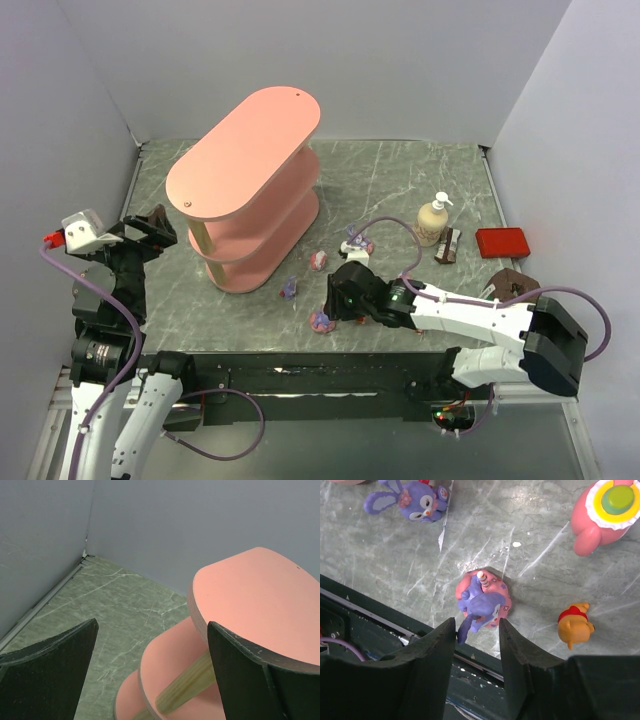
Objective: Place and organize the plastic toys onto the shelf
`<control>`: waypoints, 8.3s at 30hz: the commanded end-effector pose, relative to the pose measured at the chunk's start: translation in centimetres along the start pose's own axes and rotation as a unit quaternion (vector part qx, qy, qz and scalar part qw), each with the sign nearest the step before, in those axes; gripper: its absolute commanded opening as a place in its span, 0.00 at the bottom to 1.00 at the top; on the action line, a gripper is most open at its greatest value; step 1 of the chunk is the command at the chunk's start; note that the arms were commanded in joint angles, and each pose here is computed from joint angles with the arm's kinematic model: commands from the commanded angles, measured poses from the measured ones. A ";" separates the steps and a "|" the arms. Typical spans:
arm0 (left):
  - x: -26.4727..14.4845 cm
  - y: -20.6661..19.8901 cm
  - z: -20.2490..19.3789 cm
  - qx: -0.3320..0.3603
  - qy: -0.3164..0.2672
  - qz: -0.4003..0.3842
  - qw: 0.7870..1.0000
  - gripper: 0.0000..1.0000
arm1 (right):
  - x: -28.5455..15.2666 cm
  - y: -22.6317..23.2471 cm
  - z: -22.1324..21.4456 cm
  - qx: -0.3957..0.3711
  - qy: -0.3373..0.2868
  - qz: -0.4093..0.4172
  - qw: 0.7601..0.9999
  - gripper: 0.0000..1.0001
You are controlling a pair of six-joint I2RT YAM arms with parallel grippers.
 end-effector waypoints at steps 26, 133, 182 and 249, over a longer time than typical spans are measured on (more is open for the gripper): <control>0.3 0.0 0.0 -0.002 -0.006 0.004 1.000 0.96 | -3.0 2.9 4.5 -0.018 -0.063 0.017 0.998 0.00; 0.5 0.2 -0.7 -0.018 0.004 0.001 1.000 0.96 | -13.7 10.1 36.3 0.113 -0.378 0.144 0.908 0.00; 0.4 0.3 -0.7 -0.019 0.002 0.005 1.000 0.96 | -11.1 8.9 35.8 -0.026 -0.376 0.112 0.919 0.70; 0.5 -15.8 3.4 -0.112 0.135 -0.459 0.871 0.98 | -6.2 -5.7 14.1 0.057 -0.178 0.019 0.982 0.94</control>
Point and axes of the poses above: each gripper's point midway between its finger pads, its own x axis out along the fingers, its own y axis along the line the jaws close on, z = x × y, the point moved 9 cm from there along -x, back along the fingers, and after that the axes turned 2 degrees about -x, right-handed, at the moved point
